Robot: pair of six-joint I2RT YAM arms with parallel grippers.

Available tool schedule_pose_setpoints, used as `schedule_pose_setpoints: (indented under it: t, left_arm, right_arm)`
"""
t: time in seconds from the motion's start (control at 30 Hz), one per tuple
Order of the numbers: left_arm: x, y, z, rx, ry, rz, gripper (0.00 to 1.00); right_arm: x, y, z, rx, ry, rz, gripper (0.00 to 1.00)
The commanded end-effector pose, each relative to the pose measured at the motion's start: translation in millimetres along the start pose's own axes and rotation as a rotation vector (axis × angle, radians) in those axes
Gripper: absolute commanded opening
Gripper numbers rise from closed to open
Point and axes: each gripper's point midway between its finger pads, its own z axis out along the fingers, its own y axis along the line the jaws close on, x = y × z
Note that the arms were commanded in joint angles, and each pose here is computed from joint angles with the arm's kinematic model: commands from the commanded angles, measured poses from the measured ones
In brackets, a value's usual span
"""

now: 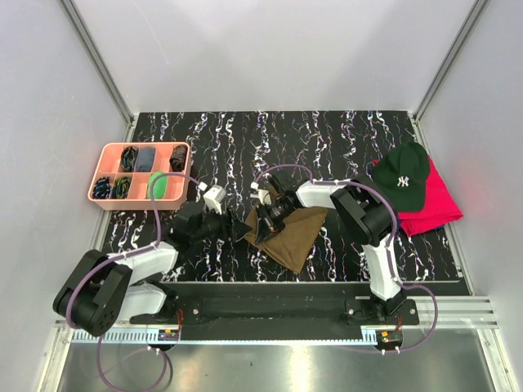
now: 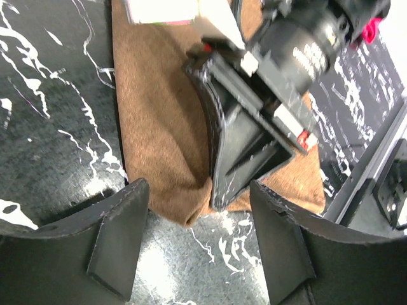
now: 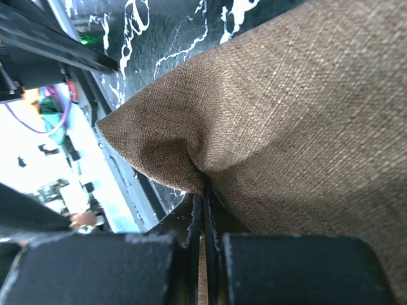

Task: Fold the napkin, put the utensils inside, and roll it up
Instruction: Roll the napkin with the utensil

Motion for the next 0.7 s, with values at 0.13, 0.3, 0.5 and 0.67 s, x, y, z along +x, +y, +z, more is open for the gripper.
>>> schedule_pose_setpoints:
  t: [0.13,0.3,0.5,0.67]
  left_arm:
    - [1.1,-8.1,9.8,0.064,-0.006,0.080,0.66]
    - [3.0,-9.4,16.0,0.067,0.009,0.105,0.64]
    - [9.3,-10.9,18.8,0.078,0.032,0.102,0.62]
    - [12.0,-9.8,23.0,0.076,0.049,0.104,0.57]
  right_arm:
    - [-5.0,-0.5,-0.5,-0.104,0.017,0.010,0.00]
    - [-3.5,-7.4,-1.3,-0.119,0.020,0.036,0.00]
    - [-3.9,-13.0,-3.1,-0.142,0.019,0.057,0.00]
    - [-3.6,-16.6,-3.3,-0.154,0.021,0.071,0.00]
